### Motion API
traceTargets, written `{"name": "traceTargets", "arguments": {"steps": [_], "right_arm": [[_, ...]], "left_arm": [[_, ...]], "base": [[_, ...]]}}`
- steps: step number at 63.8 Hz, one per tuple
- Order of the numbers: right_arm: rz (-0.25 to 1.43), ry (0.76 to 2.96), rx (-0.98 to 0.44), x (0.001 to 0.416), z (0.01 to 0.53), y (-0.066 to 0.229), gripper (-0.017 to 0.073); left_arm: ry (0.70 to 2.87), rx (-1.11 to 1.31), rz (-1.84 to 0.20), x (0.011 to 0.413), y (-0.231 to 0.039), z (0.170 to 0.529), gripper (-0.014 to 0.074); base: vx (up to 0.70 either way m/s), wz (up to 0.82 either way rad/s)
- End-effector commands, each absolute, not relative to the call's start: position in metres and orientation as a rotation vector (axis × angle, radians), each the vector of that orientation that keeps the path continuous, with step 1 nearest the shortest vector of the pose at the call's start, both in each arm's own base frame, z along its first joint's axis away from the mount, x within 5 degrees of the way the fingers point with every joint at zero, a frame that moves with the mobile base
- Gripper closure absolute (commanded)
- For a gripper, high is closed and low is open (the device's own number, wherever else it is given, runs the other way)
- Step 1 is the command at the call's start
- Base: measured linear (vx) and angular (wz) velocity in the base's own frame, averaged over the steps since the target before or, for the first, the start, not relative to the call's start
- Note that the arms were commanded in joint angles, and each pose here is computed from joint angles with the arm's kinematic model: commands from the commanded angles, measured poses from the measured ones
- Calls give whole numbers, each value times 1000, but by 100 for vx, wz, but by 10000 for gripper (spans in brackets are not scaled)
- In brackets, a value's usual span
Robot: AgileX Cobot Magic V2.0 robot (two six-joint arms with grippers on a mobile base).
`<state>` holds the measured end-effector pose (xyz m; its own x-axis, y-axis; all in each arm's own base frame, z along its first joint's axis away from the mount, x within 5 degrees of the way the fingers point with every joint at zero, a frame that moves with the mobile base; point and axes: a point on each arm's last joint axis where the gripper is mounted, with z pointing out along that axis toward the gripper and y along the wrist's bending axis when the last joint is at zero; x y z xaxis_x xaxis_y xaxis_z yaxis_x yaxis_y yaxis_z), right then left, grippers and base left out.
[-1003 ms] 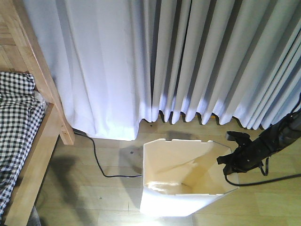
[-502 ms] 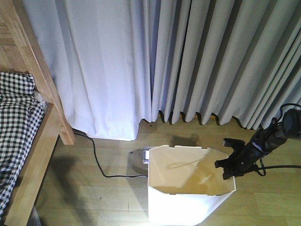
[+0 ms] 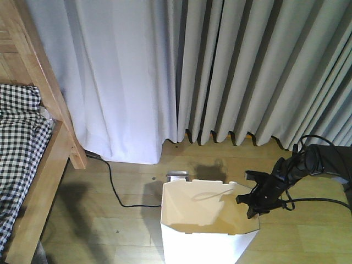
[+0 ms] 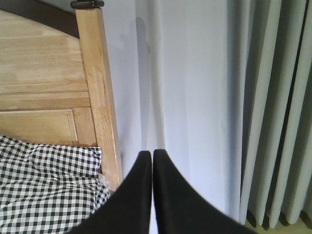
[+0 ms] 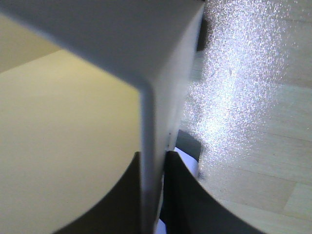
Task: Move trash bin to bedside with robot
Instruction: 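Lower the bin to the floor beside the bed with the right gripper, then open the right gripper and raise it away from the bin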
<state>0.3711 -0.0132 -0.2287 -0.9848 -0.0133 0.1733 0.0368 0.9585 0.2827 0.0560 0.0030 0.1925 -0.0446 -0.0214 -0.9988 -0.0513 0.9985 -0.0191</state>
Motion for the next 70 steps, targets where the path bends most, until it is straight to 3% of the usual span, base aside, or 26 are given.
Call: {"name": "traceTargets", "arguments": {"steps": [1,17,41,60,70], "right_arm": [[-510,-2961,-48,397,-199,-14,534],[-484,-2991,-54,397,-203,-16,423],[-480,-2992,-50,397,-203,-16,87],[-470,-2980,-14,395,-203,-18,69],[-413,-3031,68,408,-178,-24,69]], "left_arm": [[1513,-55,19,54,3,208,600],[1513,-55,19,54,3,208,600],[1513,-55,19,54,3,208,600],[1513,-55,19,54,3,208,600],[1513,-55,19,54,3,208,600]], "base": [[0,0],[0,0],[0,0],[0,0],[0,0]]}}
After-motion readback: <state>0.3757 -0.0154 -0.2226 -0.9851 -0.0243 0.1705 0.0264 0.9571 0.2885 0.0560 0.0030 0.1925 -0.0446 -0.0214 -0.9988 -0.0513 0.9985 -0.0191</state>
